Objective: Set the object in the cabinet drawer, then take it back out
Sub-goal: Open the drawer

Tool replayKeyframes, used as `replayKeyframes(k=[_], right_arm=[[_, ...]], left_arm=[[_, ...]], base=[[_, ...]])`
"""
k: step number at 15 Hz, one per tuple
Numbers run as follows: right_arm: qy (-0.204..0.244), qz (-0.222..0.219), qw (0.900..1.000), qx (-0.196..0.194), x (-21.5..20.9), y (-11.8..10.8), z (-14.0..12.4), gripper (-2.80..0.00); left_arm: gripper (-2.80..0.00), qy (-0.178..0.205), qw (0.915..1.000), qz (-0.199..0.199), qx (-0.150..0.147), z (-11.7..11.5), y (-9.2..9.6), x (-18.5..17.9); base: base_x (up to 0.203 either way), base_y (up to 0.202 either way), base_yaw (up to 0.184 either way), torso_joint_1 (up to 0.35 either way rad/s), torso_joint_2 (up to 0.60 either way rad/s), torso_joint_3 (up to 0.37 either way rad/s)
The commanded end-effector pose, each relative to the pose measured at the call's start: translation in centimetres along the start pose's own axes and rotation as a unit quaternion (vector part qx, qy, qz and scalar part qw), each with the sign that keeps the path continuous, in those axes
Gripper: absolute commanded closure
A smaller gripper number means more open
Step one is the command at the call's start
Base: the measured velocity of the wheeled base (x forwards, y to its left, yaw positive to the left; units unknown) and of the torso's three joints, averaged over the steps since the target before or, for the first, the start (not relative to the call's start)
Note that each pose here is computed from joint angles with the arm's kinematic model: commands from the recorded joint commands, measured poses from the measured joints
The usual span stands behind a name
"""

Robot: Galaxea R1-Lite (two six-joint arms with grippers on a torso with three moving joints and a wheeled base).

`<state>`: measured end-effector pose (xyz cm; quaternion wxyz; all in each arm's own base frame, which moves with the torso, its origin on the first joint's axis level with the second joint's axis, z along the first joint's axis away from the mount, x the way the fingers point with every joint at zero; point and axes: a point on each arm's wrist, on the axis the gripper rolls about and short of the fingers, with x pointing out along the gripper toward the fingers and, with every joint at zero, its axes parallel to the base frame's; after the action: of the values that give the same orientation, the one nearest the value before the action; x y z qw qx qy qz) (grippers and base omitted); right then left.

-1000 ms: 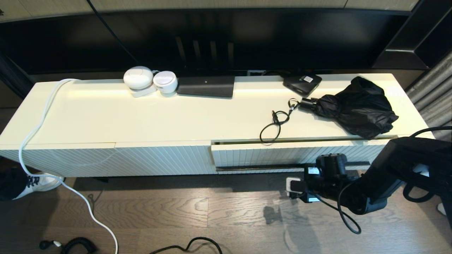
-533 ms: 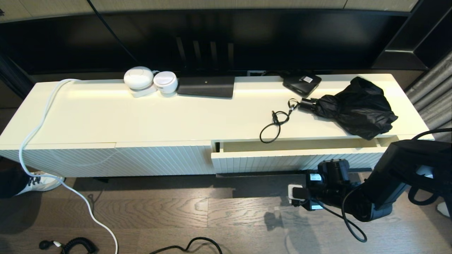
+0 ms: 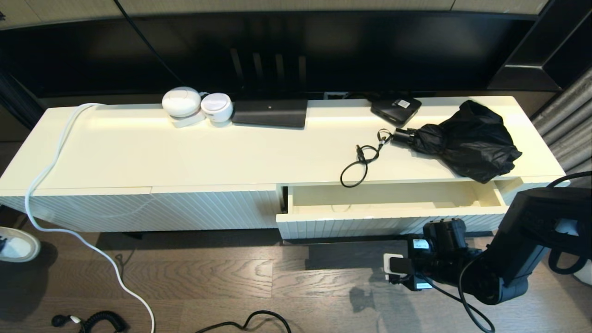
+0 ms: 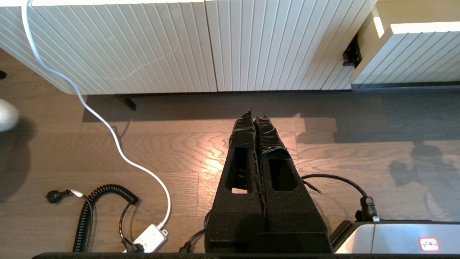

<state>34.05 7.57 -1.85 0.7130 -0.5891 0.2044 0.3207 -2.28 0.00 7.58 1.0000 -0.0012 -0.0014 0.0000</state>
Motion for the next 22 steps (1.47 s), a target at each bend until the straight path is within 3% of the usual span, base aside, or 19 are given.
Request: replayKeyframes(k=[1, 4, 8, 10, 14, 17, 21, 22], right_arm=[[-0.002, -0.004, 1.000, -0.004, -0.2, 0.0, 0.1, -2.80], [-0.007, -0.015, 1.000, 0.002, -1.0, -0.2, 0.3, -2.80], [-0.024, -0.057, 0.998, 0.009, -4.5, -2.1, 1.5, -2.80], [-0.025, -0.054, 0.998, 0.009, -5.8, -1.8, 1.6, -2.80], [-0.036, -0.090, 0.995, 0.007, -12.7, -3.1, 2.3, -2.80], [-0.052, -0.161, 0.986, 0.008, -20.1, -5.3, 3.0, -2.80], [-0.049, -0.158, 0.986, 0.013, -26.9, -5.7, 3.3, -2.80], [-0.048, -0.156, 0.987, 0.014, -27.6, -5.8, 3.4, 0.00]], left_arm=[[0.00, 0.000, 1.0000, 0.000, 0.000, 0.0, 0.0, 0.0], [0.00, 0.000, 1.0000, 0.000, 0.000, 0.0, 0.0, 0.0], [0.00, 0.000, 1.0000, 0.000, 0.000, 0.0, 0.0, 0.0], [0.00, 0.000, 1.0000, 0.000, 0.000, 0.0, 0.0, 0.0], [0.00, 0.000, 1.0000, 0.000, 0.000, 0.0, 0.0, 0.0], [0.00, 0.000, 1.0000, 0.001, 0.000, 0.0, 0.0, 0.0], [0.00, 0.000, 1.0000, 0.000, 0.000, 0.0, 0.0, 0.0], [0.00, 0.000, 1.0000, 0.000, 0.000, 0.0, 0.0, 0.0]], base=[[0.000, 0.000, 0.000, 0.000, 0.00, 0.000], [0.000, 0.000, 0.000, 0.000, 0.00, 0.000], [0.000, 0.000, 0.000, 0.000, 0.00, 0.000], [0.000, 0.000, 0.000, 0.000, 0.00, 0.000], [0.000, 0.000, 0.000, 0.000, 0.00, 0.000], [0.000, 0.000, 0.000, 0.000, 0.00, 0.000], [0.000, 0.000, 0.000, 0.000, 0.00, 0.000], [0.000, 0.000, 0.000, 0.000, 0.00, 0.000]])
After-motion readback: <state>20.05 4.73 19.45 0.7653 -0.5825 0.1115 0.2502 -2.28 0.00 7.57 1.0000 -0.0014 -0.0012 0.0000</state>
